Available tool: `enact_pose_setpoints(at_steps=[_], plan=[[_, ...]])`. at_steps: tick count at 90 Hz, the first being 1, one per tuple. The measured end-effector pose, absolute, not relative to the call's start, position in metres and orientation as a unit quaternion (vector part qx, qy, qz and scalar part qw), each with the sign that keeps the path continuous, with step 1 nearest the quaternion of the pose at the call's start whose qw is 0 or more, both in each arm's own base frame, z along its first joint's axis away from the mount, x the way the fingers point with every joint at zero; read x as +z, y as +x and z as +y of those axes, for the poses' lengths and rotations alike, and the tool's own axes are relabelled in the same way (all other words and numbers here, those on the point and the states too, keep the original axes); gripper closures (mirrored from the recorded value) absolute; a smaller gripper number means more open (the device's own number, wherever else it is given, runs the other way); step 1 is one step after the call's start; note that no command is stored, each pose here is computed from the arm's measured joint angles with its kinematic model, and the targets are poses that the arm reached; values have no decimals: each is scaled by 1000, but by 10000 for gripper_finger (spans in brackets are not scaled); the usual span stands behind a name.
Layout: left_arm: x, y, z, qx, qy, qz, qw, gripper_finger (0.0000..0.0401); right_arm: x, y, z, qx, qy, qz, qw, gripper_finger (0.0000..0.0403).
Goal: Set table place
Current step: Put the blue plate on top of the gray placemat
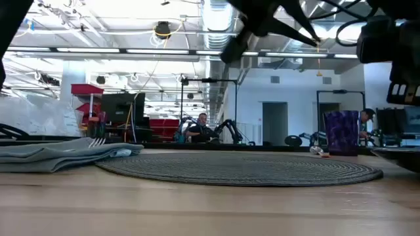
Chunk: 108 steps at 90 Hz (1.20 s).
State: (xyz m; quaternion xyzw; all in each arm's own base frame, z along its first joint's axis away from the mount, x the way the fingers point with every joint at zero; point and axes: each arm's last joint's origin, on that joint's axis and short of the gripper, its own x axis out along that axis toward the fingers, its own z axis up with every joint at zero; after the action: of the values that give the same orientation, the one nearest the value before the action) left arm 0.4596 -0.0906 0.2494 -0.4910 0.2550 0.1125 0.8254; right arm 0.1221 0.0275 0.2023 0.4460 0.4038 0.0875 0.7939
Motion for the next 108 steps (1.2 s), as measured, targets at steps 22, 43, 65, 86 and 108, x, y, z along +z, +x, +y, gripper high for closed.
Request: enact_pose_setpoints(at_steps=[22, 43, 65, 86, 108], plan=[[217, 456, -90, 115, -546, 233, 796, 401, 212, 111, 22, 76, 465, 355, 807, 285], [191, 495, -106, 33, -570, 273, 775, 401, 217, 108, 19, 70, 471, 341, 811, 284], [173, 515, -105, 49, -527, 391, 753, 401, 234, 98, 16, 51, 438, 368, 819, 284], [165, 512, -102, 72, -519, 418, 742, 394, 240, 92, 13, 28, 416, 379, 826, 284], [167, 513, -97, 73, -522, 412, 743, 337, 239, 92, 13, 26, 415, 379, 826, 284]])
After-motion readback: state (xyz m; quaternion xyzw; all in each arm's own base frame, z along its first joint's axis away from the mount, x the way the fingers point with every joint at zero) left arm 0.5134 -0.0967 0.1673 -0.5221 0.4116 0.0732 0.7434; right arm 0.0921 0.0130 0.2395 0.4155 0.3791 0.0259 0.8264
